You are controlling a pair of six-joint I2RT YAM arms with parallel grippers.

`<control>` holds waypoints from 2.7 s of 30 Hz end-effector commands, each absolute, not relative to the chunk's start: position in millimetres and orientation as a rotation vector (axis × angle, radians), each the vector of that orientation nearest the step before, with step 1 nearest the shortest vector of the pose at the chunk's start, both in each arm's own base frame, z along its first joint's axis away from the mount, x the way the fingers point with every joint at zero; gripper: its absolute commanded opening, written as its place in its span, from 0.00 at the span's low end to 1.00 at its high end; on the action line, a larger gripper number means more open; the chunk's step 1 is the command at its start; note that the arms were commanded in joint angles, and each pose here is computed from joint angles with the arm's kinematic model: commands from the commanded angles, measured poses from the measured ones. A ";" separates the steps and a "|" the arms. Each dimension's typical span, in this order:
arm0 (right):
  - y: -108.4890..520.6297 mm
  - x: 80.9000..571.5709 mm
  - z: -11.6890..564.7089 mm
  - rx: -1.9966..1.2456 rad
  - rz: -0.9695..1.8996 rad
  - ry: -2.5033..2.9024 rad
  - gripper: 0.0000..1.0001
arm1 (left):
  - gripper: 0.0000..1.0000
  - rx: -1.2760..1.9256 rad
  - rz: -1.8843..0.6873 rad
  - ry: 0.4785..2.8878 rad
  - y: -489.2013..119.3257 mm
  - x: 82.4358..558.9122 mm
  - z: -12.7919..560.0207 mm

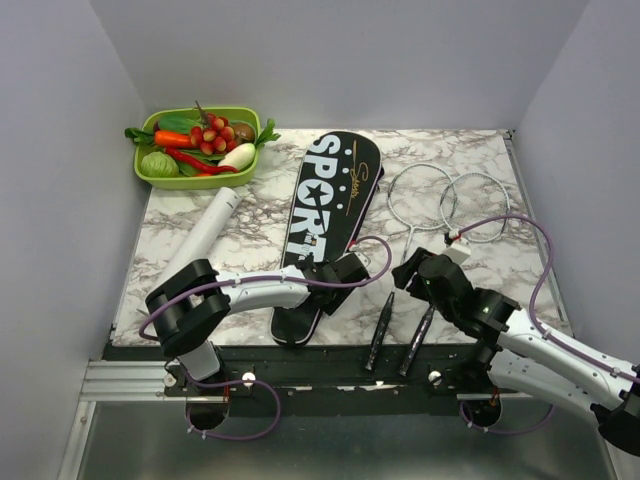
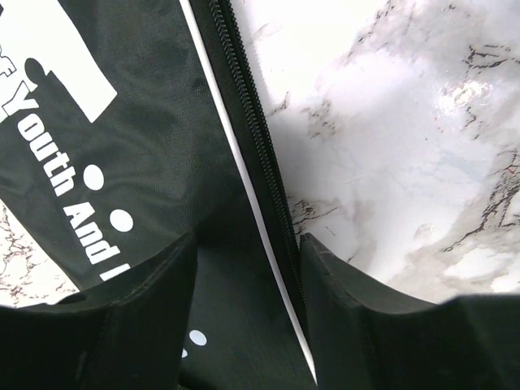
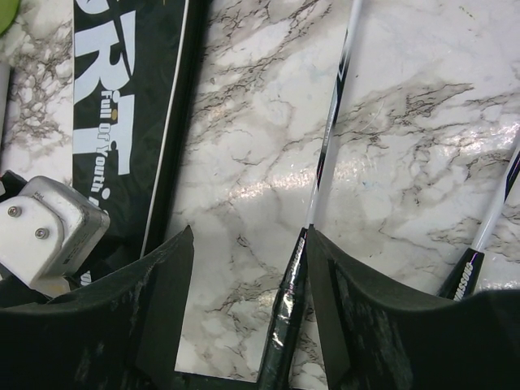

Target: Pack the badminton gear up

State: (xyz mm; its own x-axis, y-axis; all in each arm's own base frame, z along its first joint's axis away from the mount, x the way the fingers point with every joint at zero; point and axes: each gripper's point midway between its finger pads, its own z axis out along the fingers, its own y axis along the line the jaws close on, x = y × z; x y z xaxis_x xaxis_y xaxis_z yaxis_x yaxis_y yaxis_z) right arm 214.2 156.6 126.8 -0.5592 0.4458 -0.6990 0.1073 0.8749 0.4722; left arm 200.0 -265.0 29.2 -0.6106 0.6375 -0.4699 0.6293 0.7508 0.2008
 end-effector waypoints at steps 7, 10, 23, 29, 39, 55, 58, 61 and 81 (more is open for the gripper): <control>158.5 215.4 124.6 0.386 0.479 2.138 0.62 | 0.34 0.955 -0.054 2.392 -274.0 198.1 44.5; 158.6 215.1 122.0 0.389 0.479 2.143 0.61 | 0.23 0.958 -0.062 2.391 -273.8 196.9 45.6; 166.4 212.7 118.2 0.360 0.516 2.160 0.61 | 0.00 0.959 -0.088 2.348 -274.6 199.5 56.2; 193.8 214.1 122.5 0.297 0.651 2.165 0.73 | 0.00 0.915 -0.119 2.307 -271.7 200.7 78.5; 241.9 235.7 143.9 0.329 0.804 2.158 0.74 | 0.00 0.852 -0.218 2.254 -266.7 194.5 104.8; 322.5 278.6 120.4 0.381 0.960 2.207 0.75 | 0.00 0.818 -0.370 2.186 -269.1 184.1 125.4; 333.8 285.4 116.2 0.369 0.959 2.222 0.74 | 0.00 0.806 -0.396 2.165 -268.0 182.6 131.8; 342.0 291.9 115.6 0.357 0.963 2.222 0.70 | 0.00 0.794 -0.422 2.144 -266.9 181.0 139.2; 340.3 322.8 118.3 0.314 0.868 2.193 0.01 | 0.84 0.602 -0.415 2.072 -241.6 187.0 144.1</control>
State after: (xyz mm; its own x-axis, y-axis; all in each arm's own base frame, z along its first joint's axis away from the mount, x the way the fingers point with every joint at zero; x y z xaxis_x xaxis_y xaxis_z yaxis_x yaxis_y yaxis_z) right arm 305.4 335.3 97.3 -0.7374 0.4486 -0.5049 -0.0126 0.7383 0.6744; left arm 183.4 -240.3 145.5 -0.4705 0.2795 -0.8370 0.5847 0.8091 -0.0585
